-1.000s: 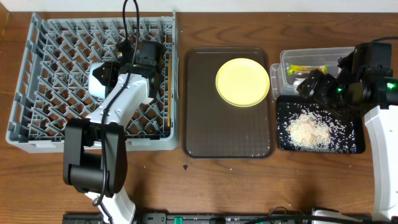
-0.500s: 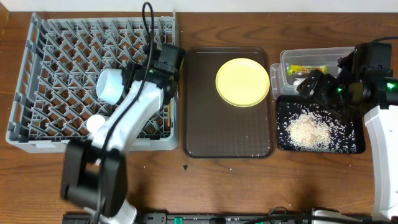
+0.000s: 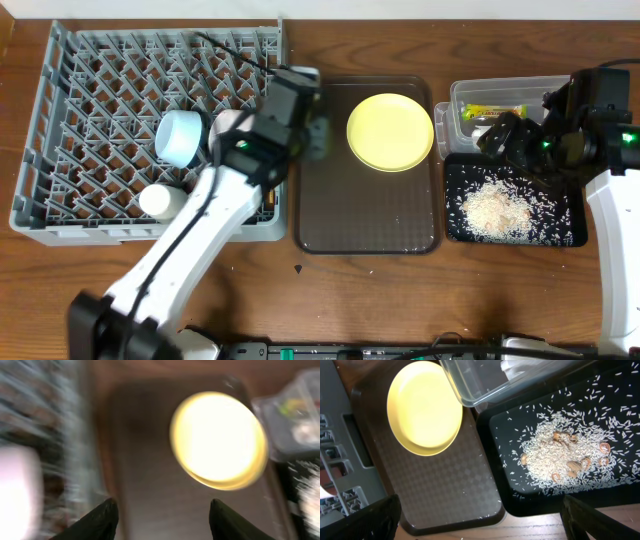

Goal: Sort waste into correct bins and load items into the dishwasher
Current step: 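Release the bowl and move the left gripper toward the yellow plate, then lift the yellow plate edge with the right gripper toward the left gripper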

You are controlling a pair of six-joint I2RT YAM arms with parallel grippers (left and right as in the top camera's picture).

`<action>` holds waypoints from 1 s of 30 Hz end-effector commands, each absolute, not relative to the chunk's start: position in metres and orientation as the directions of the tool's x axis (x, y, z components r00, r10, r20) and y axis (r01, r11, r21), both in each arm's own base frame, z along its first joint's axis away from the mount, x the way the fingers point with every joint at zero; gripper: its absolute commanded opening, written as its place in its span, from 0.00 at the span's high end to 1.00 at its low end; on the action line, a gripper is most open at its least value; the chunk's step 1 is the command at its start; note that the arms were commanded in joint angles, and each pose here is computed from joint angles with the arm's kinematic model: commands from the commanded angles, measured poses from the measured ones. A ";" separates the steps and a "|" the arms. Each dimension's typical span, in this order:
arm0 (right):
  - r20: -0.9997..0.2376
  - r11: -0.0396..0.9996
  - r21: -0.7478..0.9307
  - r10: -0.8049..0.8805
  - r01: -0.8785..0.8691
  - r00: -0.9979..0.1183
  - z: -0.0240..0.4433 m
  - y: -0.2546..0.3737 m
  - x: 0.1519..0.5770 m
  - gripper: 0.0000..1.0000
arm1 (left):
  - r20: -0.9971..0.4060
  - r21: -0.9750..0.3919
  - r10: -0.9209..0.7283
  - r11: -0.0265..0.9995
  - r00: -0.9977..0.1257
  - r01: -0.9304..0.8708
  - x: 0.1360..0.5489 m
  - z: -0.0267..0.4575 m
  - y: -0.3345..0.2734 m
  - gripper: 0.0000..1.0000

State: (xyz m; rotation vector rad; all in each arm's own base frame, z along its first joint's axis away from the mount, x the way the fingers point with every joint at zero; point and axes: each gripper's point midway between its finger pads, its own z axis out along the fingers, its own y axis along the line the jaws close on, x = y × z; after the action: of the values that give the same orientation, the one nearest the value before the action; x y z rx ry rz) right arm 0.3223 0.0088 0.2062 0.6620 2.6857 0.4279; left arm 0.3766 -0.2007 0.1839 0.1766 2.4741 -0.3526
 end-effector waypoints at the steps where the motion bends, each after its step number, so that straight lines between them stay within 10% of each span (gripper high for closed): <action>1: -0.249 0.840 0.370 0.501 0.397 -0.829 0.207 0.008 0.322 0.01 | -0.472 -0.344 -0.014 0.924 -0.882 0.169 0.365 0.152 -0.227 0.41; 20: -0.371 0.839 0.442 0.492 0.317 -0.788 0.225 0.011 0.355 0.01 | -0.398 -0.337 0.013 0.928 -0.917 0.160 0.341 0.149 -0.221 0.41; 30: -0.269 0.944 0.330 0.065 -0.029 -0.961 0.175 0.123 0.332 0.25 | -0.618 -0.341 0.024 0.893 -0.786 0.296 0.321 0.244 -0.205 0.36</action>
State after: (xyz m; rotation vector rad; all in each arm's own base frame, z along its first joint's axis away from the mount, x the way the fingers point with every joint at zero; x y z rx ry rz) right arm 0.3378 0.1016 0.2005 0.1286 2.7271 0.5935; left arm 0.3265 -0.2107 0.2266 0.1965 2.4765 -0.5749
